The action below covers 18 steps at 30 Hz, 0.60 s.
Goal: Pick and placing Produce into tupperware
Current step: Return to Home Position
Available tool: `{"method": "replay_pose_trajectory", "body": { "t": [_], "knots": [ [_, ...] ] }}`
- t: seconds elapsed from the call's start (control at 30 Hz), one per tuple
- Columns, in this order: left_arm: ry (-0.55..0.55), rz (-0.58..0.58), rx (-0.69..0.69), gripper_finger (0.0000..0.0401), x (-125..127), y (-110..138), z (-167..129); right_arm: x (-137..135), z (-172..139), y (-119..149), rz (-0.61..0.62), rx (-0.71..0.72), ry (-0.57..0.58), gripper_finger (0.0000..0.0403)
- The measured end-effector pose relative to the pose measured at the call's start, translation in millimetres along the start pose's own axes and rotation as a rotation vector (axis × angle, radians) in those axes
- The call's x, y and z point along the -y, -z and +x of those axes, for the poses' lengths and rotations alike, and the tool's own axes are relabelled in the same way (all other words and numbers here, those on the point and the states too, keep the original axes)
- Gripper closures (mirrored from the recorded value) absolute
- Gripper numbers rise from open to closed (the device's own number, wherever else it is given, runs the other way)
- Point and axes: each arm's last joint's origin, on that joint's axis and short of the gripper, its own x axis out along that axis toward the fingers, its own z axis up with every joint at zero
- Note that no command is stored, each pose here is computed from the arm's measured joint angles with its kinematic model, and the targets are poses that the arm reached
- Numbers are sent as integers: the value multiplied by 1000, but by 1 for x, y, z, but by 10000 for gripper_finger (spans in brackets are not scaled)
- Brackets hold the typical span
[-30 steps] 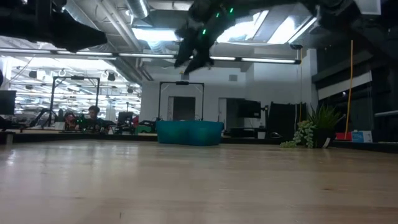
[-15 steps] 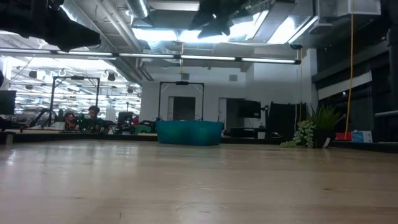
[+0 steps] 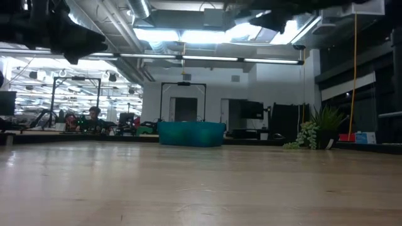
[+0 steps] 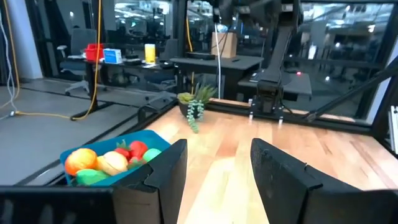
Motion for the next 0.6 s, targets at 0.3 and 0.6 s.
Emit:
{"method": "replay_pose_trajectory", "body": {
  "t": [0.3,0.6],
  "knots": [
    [-2,-44,46,231,0,4,3,-5,-84,52,50,143,-74,114],
    [-6,-95,158,231,0,8,7,-5,-124,98,53,254,-119,114]
  ]
}}
